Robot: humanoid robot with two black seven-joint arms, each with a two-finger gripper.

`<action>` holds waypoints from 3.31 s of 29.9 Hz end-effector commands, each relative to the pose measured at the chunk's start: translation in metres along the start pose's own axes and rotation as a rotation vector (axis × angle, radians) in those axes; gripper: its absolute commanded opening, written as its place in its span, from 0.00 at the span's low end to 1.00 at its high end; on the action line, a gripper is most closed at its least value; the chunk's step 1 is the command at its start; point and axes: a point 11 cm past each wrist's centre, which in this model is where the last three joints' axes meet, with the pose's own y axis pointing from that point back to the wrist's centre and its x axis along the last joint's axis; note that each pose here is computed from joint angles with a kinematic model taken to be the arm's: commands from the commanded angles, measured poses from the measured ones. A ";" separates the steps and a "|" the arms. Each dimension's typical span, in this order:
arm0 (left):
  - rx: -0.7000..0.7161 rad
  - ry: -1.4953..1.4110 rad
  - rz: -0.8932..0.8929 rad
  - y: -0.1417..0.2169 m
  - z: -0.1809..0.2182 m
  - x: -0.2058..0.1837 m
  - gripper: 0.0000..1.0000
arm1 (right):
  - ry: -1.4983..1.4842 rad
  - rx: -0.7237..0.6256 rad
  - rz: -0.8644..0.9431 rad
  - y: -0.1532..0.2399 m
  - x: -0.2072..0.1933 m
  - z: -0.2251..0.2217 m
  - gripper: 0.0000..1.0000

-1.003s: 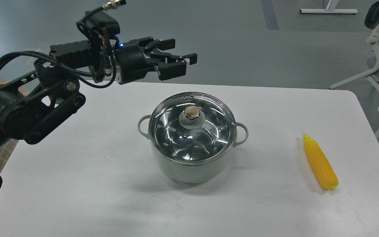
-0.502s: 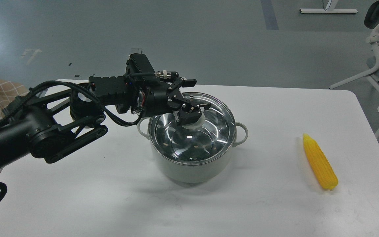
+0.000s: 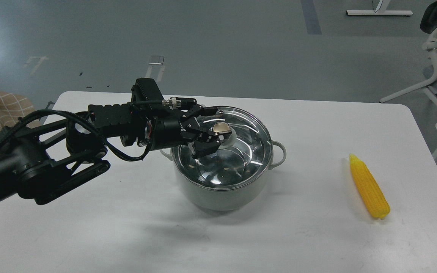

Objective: Open pot and put corn in
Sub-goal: 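Lower the left gripper onto the brass knob of the glass lid, then close the left gripper around the lid knob, then lift the glass lid off the pot and carry it beside the pot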

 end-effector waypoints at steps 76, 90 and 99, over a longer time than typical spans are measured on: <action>0.295 0.120 0.099 0.148 -0.083 0.018 0.25 | 0.004 -0.021 0.020 0.008 0.007 0.008 1.00; 0.591 0.332 -0.038 0.230 -0.114 -0.150 0.25 | -0.001 -0.040 0.022 0.013 0.008 0.016 1.00; 0.629 0.449 -0.062 0.216 -0.096 -0.214 0.25 | -0.001 -0.042 0.022 0.014 0.009 0.017 1.00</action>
